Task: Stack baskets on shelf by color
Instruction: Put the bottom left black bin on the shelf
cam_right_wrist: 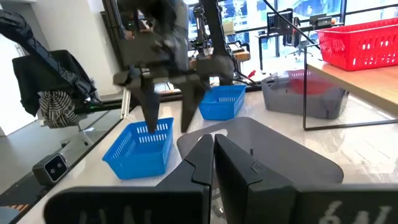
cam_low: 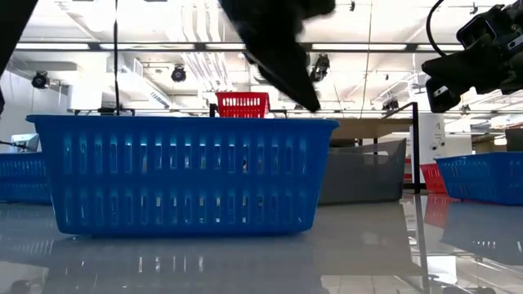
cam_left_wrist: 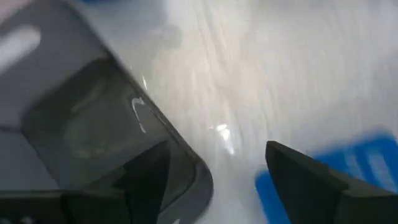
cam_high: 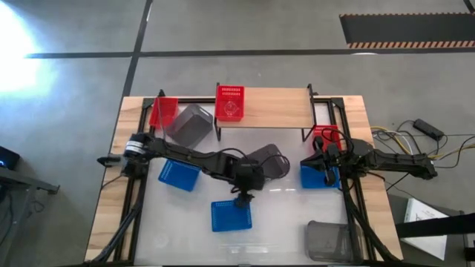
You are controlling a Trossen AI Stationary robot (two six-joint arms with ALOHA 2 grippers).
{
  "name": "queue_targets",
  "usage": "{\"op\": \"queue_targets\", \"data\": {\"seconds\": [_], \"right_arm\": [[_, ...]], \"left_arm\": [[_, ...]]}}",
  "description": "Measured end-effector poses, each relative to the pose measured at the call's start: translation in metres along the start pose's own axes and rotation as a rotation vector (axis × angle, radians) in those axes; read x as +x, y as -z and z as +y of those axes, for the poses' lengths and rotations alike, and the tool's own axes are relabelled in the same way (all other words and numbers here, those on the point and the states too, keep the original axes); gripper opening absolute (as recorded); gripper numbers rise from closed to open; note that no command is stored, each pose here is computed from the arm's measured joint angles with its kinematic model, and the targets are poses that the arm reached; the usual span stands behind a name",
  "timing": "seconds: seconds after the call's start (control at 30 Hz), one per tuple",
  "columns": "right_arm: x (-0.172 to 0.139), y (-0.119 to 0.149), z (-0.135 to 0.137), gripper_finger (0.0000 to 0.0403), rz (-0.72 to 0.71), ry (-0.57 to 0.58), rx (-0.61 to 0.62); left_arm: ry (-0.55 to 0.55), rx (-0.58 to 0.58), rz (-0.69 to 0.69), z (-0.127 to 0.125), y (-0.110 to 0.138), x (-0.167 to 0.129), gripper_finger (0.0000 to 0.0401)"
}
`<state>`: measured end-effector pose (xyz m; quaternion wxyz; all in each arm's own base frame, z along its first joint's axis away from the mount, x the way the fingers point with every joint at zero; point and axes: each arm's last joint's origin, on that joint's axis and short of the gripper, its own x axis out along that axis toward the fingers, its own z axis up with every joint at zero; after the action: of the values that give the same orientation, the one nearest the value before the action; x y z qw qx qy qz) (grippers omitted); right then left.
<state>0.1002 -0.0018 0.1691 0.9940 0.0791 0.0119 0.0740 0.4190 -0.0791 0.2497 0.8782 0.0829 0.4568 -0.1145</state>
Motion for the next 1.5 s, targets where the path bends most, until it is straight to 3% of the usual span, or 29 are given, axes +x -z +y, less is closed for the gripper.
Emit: {"op": "queue_targets", "data": {"seconds": [0.1,0.17,0.3,0.47,0.63,0.83,0.93,1.1,1.3,1.5], "right_arm": [[0.000,0.000,0.000,0.0009,0.000,0.000,0.000],[0.000,0.000,0.000,0.0009,0.001,0.000,0.000],[0.000,0.000,0.000,0.0009,0.000,0.000,0.000],[0.000,0.000,0.000,0.0009,0.000,0.000,0.000],[0.000,0.000,0.000,0.0009,0.000,0.000,0.000],[0.000,0.000,0.000,0.0009,0.001,0.000,0.000],[0.000,0.000,0.000,0.0009,0.000,0.000,0.000],[0.000,0.000,0.000,0.0009,0.000,0.000,0.000],[0.000,0.000,0.000,0.0009,0.000,0.000,0.000],[0.000,0.000,0.000,0.0009,0.000,0.000,0.000]], "left_arm": [[0.014,0.183,0.075,-0.003,0.008,-0.010,0.0251],[0.010,0.245,0.179,-0.003,0.019,-0.011,0.0251],[-0.047,0.296,0.270,0.007,0.034,-0.002,0.0247],[-0.135,0.277,0.262,0.019,0.049,0.023,0.0219],[-0.158,0.267,0.197,0.021,0.056,0.035,0.0158],[-0.128,0.218,0.144,0.020,0.056,0.039,0.0050],[-0.089,0.118,0.090,0.019,0.052,0.040,0.0008],[-0.043,0.002,-0.007,0.013,0.033,0.031,0.0001],[-0.017,0.010,-0.158,0.000,-0.009,0.002,0.0001],[-0.042,0.003,-0.266,0.008,-0.048,-0.042,0.0000]]}}
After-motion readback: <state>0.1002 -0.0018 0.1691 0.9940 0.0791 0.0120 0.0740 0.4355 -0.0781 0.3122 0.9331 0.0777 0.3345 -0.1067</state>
